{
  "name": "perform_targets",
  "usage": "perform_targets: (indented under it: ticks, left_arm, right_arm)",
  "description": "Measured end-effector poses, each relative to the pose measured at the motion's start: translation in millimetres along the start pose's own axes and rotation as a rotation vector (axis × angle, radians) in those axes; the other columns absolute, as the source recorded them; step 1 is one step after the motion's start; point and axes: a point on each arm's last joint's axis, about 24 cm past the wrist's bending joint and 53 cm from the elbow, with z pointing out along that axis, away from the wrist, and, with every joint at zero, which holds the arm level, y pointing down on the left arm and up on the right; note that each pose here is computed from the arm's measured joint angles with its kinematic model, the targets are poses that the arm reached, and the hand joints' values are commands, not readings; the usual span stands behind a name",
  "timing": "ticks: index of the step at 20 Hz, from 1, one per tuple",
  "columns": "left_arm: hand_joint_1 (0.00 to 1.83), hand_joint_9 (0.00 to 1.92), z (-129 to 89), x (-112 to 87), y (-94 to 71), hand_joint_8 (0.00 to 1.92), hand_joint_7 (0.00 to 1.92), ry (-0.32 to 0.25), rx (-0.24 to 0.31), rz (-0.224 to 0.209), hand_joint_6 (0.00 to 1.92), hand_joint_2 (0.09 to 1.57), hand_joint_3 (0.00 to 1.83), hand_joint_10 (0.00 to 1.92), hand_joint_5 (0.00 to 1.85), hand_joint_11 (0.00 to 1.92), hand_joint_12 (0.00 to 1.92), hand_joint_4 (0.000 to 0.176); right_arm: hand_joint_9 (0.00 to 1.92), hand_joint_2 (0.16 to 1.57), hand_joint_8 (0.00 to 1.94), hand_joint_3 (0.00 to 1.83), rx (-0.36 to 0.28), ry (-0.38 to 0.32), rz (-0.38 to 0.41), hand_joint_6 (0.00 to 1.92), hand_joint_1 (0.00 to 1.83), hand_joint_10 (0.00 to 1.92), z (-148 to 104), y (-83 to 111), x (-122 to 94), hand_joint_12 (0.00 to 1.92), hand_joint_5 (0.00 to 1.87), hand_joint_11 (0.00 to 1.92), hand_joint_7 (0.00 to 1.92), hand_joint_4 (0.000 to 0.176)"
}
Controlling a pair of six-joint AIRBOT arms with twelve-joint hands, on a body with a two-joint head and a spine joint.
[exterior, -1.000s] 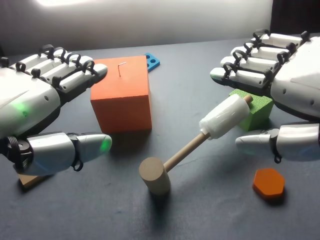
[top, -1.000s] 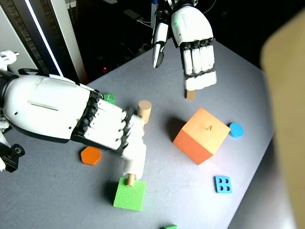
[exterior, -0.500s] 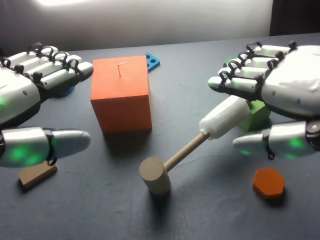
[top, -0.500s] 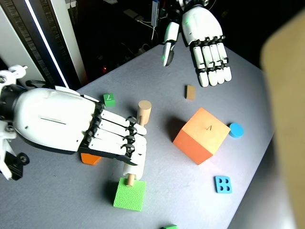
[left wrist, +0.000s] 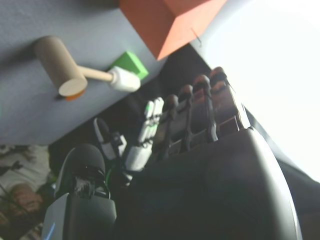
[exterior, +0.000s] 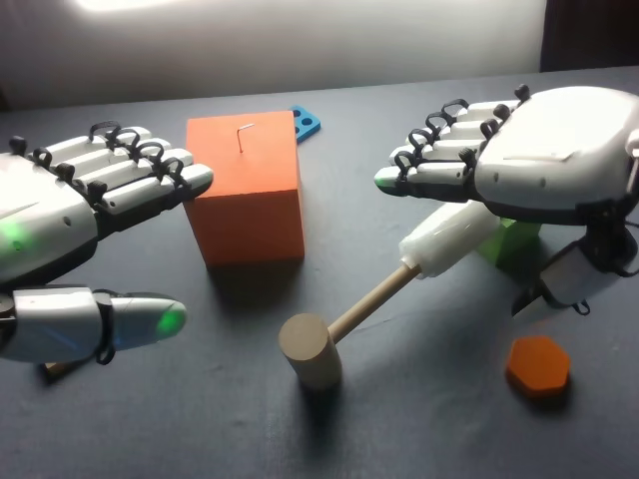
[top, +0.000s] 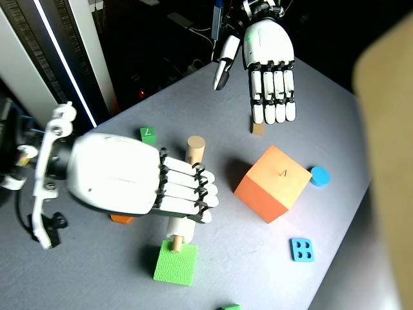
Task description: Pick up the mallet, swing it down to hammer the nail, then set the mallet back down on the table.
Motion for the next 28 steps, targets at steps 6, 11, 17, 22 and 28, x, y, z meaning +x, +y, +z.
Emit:
perform_targets:
  ticks: [6,11,17,22,28]
  left_arm:
    - [0.0,0.0,4.3,9.8,8.2,0.0,0.0,0.03,-0.018,0.02,0.0,1.24,0.01,0.0,0.0,0.0,0.0,0.0]
    - [0.0,0.0,7.3,9.3,14.6,0.0,0.0,0.018,-0.04,0.033,0.0,1.24,0.0,0.0,0.0,0.0,0.0,0.0]
    - [0.0,0.0,13.7,13.7,14.0,0.0,0.0,0.013,-0.023,0.028,0.0,1.24,0.0,0.0,0.0,0.0,0.0,0.0]
    - [0.0,0.0,18.8,16.9,13.4,0.0,0.0,0.01,-0.009,0.027,0.0,1.24,0.0,0.0,0.0,0.0,0.0,0.0]
    - [0.0,0.0,26.9,22.9,17.2,0.0,0.0,0.011,-0.006,0.02,0.0,1.24,0.0,0.0,0.01,0.0,0.0,0.0]
  right_arm:
    - [0.08,0.87,0.0,0.0,0.01,0.062,0.092,0.0,1.05,0.0,-5.0,-9.7,-12.6,0.64,0.07,0.0,0.02,0.0]
    - [0.08,0.9,0.0,0.0,0.075,0.082,0.081,0.0,1.08,0.01,3.5,-24.1,-11.0,0.58,0.08,0.0,0.04,0.0]
    - [0.07,0.92,0.0,0.0,0.114,0.1,0.078,0.01,1.08,0.0,24.9,-27.6,-13.3,0.55,0.1,0.0,0.04,0.0]
    - [0.09,0.92,0.0,0.0,0.166,0.09,0.082,0.0,1.1,0.0,47.5,-32.4,-15.7,0.59,0.1,0.0,0.06,0.0]
    - [0.08,0.96,0.0,0.01,0.189,0.135,0.092,0.0,1.05,0.0,64.9,-43.3,7.0,0.56,0.08,0.0,0.05,0.0]
